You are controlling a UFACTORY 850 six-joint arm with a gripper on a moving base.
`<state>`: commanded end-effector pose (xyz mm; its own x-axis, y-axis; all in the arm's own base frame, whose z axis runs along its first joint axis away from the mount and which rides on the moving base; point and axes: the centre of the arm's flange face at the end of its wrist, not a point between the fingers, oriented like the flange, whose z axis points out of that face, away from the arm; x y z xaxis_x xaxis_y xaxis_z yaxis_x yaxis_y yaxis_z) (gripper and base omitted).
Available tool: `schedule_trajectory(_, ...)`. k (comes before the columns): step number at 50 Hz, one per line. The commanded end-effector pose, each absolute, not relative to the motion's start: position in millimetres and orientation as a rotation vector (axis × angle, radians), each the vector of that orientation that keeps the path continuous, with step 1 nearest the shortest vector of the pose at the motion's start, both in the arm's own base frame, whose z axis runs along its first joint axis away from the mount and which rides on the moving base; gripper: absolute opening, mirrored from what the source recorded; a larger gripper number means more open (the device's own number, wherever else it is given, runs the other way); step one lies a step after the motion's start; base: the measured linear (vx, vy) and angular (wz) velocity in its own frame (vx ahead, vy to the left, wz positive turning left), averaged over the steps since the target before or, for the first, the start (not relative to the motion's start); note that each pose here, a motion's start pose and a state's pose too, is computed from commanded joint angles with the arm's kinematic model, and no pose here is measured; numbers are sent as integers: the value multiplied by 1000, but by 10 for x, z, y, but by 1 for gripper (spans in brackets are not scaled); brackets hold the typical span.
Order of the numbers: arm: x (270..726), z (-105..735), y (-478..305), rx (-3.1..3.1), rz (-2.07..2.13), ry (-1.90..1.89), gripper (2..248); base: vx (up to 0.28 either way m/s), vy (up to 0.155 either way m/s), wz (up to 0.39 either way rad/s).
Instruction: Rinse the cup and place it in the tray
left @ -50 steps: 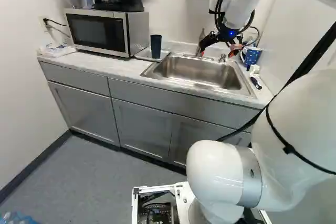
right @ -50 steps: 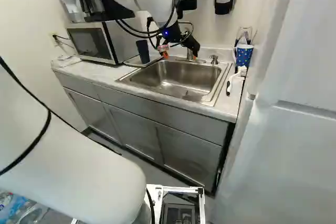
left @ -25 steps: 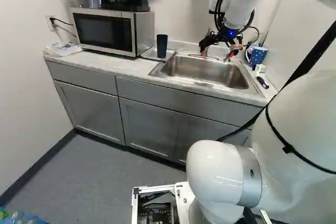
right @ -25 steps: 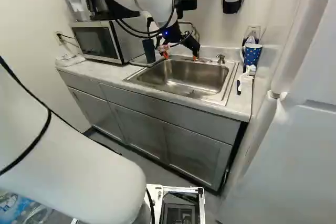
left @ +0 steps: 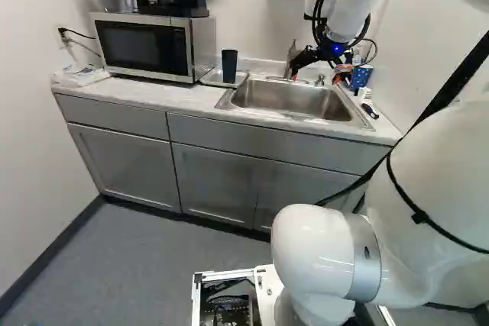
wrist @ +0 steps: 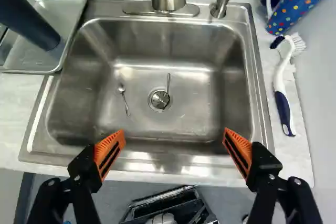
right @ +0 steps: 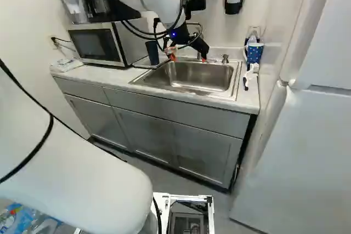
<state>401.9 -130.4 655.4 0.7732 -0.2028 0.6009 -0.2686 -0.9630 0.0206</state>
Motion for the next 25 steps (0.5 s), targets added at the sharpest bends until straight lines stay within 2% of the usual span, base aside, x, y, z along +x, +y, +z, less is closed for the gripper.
schedule_trajectory(25,4019,6554,-1304,2858,950,-381,247,-102,84,-307)
